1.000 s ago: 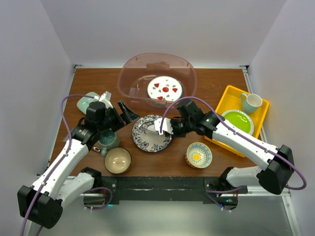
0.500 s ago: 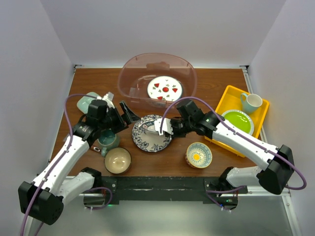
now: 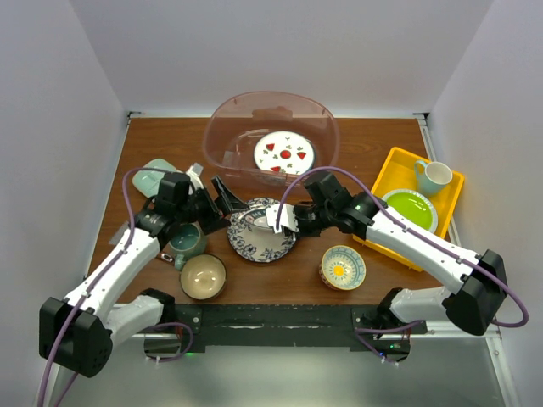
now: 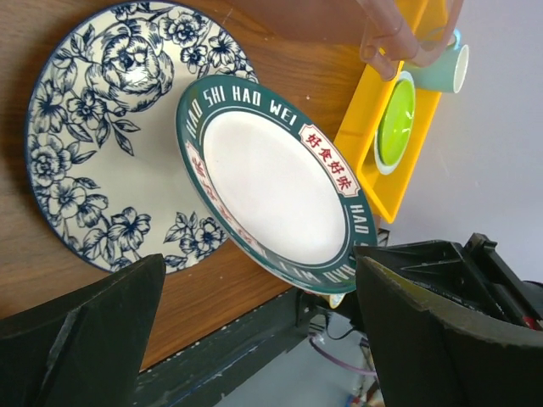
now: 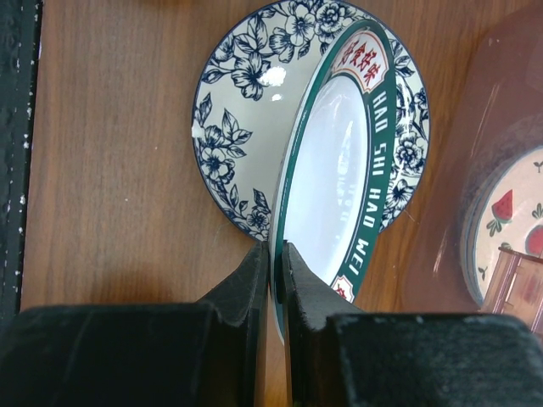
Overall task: Place the mixed dishes into the plastic bin
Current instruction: Pick up the plate at the center of the board.
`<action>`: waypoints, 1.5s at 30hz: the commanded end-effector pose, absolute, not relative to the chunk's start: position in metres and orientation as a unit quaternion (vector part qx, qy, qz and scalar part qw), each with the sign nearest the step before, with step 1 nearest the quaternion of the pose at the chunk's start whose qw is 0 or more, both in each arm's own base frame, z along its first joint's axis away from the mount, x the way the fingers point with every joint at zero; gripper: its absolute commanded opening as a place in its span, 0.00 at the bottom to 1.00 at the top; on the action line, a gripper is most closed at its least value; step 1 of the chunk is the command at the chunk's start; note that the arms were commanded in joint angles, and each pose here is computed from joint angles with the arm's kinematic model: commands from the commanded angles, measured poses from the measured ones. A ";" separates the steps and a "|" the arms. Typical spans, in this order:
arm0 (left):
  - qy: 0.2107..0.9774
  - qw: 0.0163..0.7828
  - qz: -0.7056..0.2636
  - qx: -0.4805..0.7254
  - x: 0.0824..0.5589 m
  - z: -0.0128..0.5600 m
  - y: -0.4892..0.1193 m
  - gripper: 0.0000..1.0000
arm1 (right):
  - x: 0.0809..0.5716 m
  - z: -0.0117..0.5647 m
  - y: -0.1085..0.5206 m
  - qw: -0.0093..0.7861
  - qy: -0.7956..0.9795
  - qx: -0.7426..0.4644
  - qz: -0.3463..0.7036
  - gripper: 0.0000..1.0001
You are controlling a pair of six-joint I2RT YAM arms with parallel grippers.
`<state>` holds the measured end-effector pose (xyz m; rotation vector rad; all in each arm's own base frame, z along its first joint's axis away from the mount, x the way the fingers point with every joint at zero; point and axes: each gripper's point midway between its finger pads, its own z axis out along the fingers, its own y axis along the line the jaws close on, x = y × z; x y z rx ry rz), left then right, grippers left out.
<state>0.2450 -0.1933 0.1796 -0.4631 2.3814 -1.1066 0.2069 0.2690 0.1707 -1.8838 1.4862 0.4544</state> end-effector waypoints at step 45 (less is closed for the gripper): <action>0.817 0.258 -0.498 -0.130 0.236 0.217 -0.204 0.00 | 0.170 0.234 0.273 0.371 0.479 -0.754 0.253 0.76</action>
